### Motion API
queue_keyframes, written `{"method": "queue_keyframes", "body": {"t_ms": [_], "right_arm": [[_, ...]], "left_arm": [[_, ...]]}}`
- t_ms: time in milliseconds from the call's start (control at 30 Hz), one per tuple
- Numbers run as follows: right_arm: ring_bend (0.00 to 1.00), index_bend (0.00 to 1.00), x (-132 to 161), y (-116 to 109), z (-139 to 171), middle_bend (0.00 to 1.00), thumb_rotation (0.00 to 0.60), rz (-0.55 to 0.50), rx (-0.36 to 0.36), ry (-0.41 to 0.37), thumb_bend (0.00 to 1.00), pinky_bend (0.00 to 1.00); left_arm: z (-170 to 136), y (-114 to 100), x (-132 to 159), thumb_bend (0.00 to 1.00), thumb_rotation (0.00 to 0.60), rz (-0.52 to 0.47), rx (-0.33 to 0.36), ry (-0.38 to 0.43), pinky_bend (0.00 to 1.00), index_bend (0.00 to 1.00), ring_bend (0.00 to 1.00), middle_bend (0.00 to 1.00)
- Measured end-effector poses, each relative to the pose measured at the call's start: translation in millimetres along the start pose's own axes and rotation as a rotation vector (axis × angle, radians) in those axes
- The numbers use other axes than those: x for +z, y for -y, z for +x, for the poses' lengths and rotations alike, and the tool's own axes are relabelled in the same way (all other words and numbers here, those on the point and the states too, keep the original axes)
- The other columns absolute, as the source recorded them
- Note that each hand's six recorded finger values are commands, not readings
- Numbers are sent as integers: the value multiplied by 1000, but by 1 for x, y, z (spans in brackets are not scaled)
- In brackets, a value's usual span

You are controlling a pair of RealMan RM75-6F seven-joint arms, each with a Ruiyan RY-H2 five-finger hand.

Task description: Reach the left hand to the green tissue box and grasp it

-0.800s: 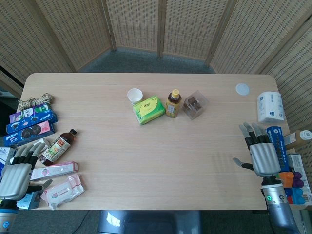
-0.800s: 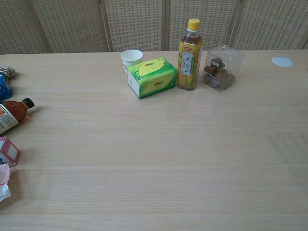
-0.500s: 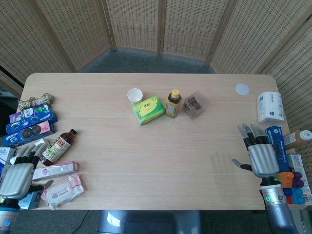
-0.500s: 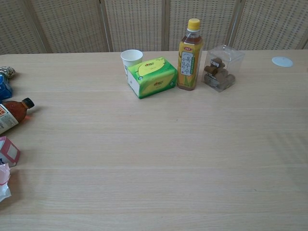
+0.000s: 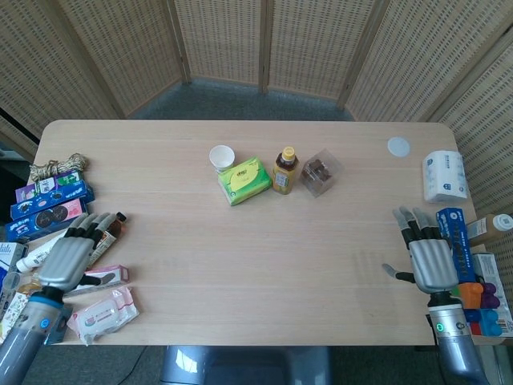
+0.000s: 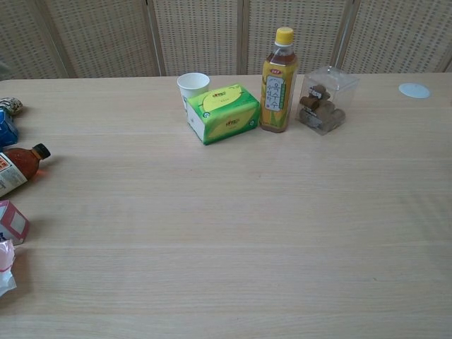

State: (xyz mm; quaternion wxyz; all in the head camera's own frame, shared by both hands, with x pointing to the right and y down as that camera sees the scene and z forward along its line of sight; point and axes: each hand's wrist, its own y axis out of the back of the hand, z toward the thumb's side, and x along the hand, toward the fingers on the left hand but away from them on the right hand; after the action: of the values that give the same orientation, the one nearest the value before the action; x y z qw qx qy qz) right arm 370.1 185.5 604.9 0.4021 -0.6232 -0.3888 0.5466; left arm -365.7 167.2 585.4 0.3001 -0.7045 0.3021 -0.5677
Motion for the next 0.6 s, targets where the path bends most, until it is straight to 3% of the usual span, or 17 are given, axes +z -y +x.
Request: {"method": "queue_keyframes", "body": {"t_ms": [300, 600], "right_arm": [[0, 0, -6, 6, -9, 0, 522, -13, 19, 15, 53, 0], [0, 0, -1, 8, -15, 0, 525, -25, 15, -1, 55, 0]], "left_arm": [[76, -2, 75, 0, 600, 17, -29, 140, 0, 0, 0, 0], [134, 20, 120, 0, 600, 23, -92, 171, 0, 0, 0, 0]]}}
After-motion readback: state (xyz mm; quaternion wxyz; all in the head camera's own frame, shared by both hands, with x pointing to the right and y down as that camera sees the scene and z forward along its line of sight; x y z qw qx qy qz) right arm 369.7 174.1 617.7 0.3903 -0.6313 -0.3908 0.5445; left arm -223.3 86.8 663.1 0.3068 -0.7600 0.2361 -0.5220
